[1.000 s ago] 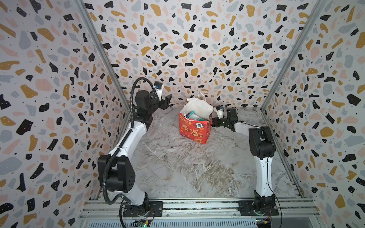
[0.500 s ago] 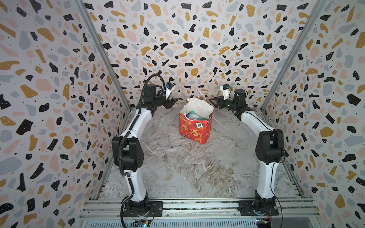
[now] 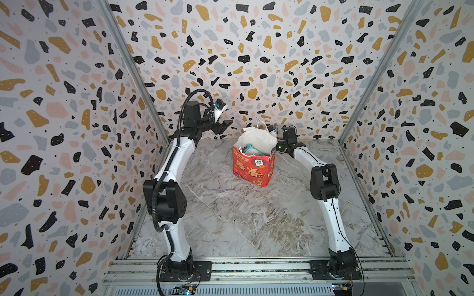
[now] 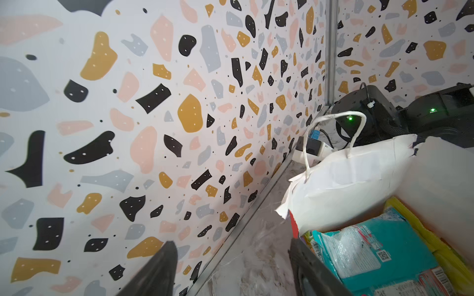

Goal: Take the snacks out of the paper bag
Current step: Rotate the paper bag at the center of the table.

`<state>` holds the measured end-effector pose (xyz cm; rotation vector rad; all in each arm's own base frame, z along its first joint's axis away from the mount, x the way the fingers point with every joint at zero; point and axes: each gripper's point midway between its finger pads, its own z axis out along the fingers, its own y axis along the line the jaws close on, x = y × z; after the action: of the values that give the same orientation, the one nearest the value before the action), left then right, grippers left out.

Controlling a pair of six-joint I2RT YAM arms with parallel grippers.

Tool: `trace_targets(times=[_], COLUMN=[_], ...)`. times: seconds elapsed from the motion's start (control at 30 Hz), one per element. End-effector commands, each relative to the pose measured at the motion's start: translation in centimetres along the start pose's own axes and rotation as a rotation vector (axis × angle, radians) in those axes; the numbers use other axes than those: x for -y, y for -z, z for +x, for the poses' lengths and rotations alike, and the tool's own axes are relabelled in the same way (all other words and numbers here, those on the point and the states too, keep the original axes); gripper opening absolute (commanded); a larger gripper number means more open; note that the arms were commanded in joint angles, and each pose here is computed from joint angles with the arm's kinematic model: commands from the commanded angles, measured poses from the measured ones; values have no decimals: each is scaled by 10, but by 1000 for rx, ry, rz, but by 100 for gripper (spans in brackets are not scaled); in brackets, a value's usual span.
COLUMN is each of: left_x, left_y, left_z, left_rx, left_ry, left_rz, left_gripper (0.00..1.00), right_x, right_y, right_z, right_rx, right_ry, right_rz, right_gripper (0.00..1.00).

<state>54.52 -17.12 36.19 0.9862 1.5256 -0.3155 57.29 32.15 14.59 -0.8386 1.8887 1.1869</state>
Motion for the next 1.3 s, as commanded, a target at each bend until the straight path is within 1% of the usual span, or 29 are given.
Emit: trace_targets(times=[0.0, 0.13, 0.27, 0.33, 0.43, 0.47, 0.5, 0.53, 0.57, 0.6, 0.67, 0.73, 0.8, 0.87, 0.97, 1.07, 1.1, 1.13, 1.2, 1.27], left_x=[10, 16, 41, 56, 73, 78, 82, 83, 86, 89, 93, 97, 100, 100, 101, 105, 106, 107, 111, 113], left_y=[-6, -12, -10, -5, 2, 4, 5, 5, 5, 4, -1, -8, -15, -20, -27, -32, -33, -36, -40, -42], left_z=[1, 13, 23, 22, 24, 24, 24, 22, 21, 20, 21, 24, 31, 39, 47, 50, 51, 53, 56, 58], left_rx=[-7, -81, -157, -171, -163, -165, -164, -164, -163, -165, -177, -194, -217, -237, -259, -265, -270, -281, -291, -293], left_ry=[-49, -75, -156, -173, -188, -200, -206, -208, -215, -220, -228, -235, -233, -231, -223, -235, -242, -247, -267, -272], left_rz=[60, 120, 205, 250, 315, 328, 334, 336, 343, 349, 352, 354, 363, 376, 390, 408, 406, 402, 410, 417], left_gripper=[74, 74, 76, 77, 78, 80, 83, 84, 84, 84, 84, 81, 80, 77, 72, 59, 57, 57, 53, 43], right_x=[-45, -72, -94, -104, -120, -127, -130, -129, -130, -128, -124, -124, -129, -126, -125, -143, -148, -157, -170, -183], right_y=[2, -7, -9, -6, 3, 10, 16, 18, 23, 26, 40, 58, 83, 112, 160, 197, 204, 212, 220, 222], right_z=[-17, -4, 1, -1, -16, -23, -32, -39, -47, -56, -80, -102, -126, -143, -159, -151, -143, -134, -109, -82], right_rx=[22, -11, -30, -36, -24, -14, -8, -7, -6, -4, 23, 65, 134, 206, 308, 412, 442, 476, 518, 542], right_ry=[113, 164, 217, 242, 267, 274, 274, 274, 283, 294, 300, 278, 244, 185, 106, 71, 52, 38, 5, 2], right_rz=[-178, -289, -344, -365, -385, -401, -385, -343, -297, -230, -90, 6, 86, 190, 340, 437, 453, 455, 459, 488], right_gripper=[54, 54, 54, 54, 54, 54, 55, 57, 62, 65, 66, 66, 67, 68, 68, 69, 69, 69, 69, 69])
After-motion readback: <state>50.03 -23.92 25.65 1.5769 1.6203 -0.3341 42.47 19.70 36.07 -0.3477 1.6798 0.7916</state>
